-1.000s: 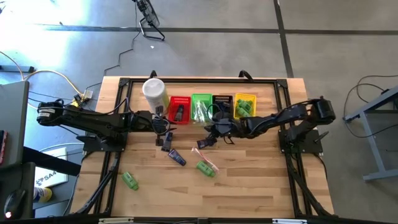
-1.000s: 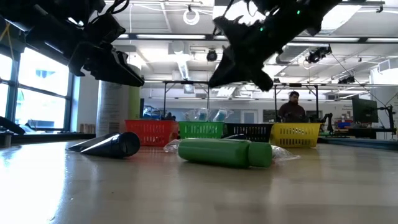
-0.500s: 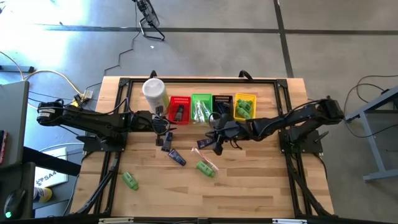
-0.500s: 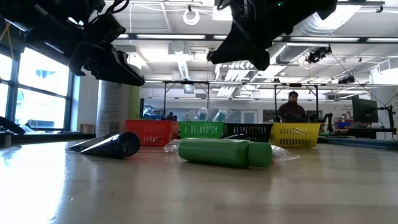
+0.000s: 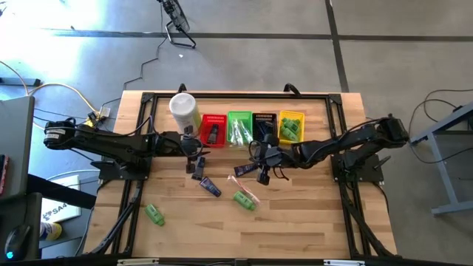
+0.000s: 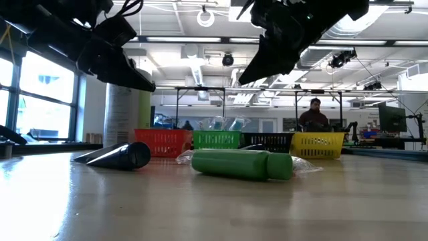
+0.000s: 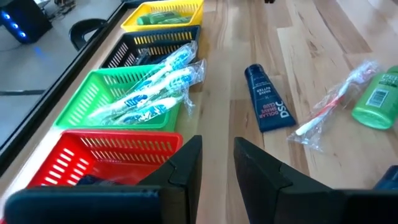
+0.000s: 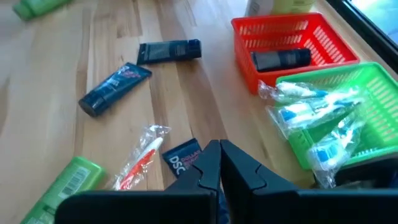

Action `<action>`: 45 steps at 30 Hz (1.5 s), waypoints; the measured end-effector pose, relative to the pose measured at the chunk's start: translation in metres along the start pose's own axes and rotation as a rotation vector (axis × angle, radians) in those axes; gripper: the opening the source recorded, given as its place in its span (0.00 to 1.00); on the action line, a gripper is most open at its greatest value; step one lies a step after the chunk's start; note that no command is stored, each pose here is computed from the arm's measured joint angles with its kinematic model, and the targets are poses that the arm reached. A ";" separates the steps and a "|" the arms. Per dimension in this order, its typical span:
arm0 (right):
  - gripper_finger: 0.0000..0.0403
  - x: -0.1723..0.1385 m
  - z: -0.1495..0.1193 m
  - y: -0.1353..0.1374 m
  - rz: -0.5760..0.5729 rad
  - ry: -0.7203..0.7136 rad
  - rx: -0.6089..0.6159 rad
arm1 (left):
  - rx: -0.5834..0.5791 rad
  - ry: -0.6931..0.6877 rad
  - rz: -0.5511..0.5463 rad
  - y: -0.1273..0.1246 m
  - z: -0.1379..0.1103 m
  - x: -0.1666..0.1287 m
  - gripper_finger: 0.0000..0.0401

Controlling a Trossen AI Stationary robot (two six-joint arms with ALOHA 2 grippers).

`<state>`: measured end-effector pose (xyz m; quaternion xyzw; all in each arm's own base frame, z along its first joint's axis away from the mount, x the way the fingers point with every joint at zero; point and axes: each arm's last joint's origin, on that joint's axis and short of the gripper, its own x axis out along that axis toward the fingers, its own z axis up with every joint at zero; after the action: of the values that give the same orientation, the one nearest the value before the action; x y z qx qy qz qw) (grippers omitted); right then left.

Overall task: Pick & Place Travel size toiletries
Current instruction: Put the blue shave cream into the red bin

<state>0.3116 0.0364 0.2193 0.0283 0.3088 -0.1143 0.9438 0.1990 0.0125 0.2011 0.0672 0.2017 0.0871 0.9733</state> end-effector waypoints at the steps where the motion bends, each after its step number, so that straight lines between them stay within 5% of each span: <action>1: 0.01 0.000 0.000 0.000 0.001 0.000 -0.010 | -0.010 0.000 0.000 0.000 0.000 0.000 0.22; 12: 0.01 0.000 0.010 0.001 0.016 -0.096 -0.007 | -0.180 -0.069 0.002 0.001 0.007 0.000 0.22; 19: 0.03 0.000 -0.003 -0.002 -0.010 0.036 -0.051 | -0.224 -0.145 0.002 0.002 0.014 -0.001 0.22; 36: 0.68 0.000 -0.011 -0.003 -0.005 0.113 -0.013 | -0.221 -0.152 0.002 0.002 0.015 -0.001 0.22; 45: 0.72 0.003 -0.015 0.000 0.075 0.165 -0.045 | -0.221 -0.150 0.002 0.002 0.014 -0.001 0.22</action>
<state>0.3047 0.0375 0.2053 0.0281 0.3865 -0.0690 0.9193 0.2037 0.0127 0.2150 -0.0337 0.1172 0.1046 0.9870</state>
